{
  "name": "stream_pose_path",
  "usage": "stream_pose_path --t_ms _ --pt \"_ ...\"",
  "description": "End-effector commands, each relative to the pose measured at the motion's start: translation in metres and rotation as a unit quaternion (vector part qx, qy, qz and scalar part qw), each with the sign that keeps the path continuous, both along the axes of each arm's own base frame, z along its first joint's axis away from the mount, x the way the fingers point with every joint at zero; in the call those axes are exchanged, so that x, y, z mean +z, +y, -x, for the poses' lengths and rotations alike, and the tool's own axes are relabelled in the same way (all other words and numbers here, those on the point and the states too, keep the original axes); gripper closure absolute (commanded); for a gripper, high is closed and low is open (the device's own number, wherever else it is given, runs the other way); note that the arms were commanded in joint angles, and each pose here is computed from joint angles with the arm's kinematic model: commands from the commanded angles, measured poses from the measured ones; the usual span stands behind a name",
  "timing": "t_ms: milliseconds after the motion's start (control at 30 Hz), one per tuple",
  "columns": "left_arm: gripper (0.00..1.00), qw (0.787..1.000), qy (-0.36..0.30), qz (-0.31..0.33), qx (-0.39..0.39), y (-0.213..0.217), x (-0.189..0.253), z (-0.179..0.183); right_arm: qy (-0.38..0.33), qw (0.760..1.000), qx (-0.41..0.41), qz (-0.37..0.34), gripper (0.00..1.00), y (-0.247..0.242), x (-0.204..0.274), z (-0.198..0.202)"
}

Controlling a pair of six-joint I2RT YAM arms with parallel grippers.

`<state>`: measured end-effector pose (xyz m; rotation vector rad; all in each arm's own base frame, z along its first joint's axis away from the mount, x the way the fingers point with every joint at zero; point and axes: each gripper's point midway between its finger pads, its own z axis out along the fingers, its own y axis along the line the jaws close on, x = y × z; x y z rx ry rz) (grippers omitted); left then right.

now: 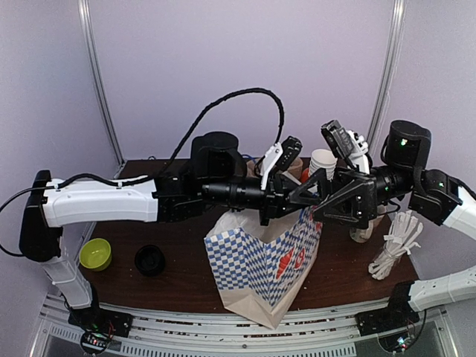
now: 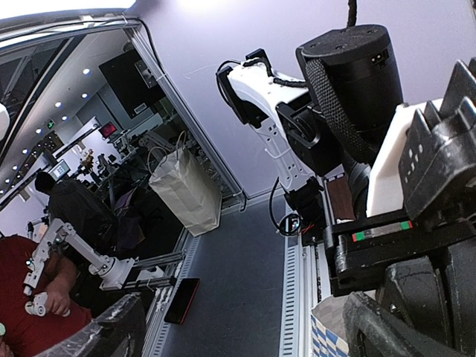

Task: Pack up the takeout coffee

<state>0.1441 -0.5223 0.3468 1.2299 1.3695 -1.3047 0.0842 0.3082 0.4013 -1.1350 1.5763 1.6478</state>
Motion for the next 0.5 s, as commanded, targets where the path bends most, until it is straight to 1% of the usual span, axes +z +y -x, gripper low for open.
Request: stream_pose_path --t_ms 0,67,167,300,400,467 --pt "1.00 0.998 0.001 -0.011 0.060 0.013 -0.001 -0.024 -0.026 0.998 0.007 -0.049 0.02 -0.013 0.035 0.011" --pt "1.00 0.997 0.003 -0.016 0.076 0.014 -0.004 -0.030 -0.022 0.997 0.016 -0.067 0.02 -0.015 0.043 0.015" --pt "1.00 0.996 0.007 -0.024 0.091 0.015 -0.010 -0.037 -0.032 0.996 -0.016 -0.086 0.02 -0.019 0.055 0.010" --pt "1.00 0.997 0.009 -0.023 0.067 0.012 -0.012 -0.030 -0.023 0.989 -0.071 -0.126 0.02 -0.025 0.071 -0.004" --pt "1.00 0.998 0.012 -0.024 0.058 0.008 -0.014 -0.028 -0.012 0.982 -0.086 -0.168 0.02 -0.028 0.082 -0.009" --pt "1.00 0.998 0.014 -0.024 0.052 0.007 -0.015 -0.027 -0.007 0.978 -0.083 -0.192 0.02 -0.030 0.089 -0.009"
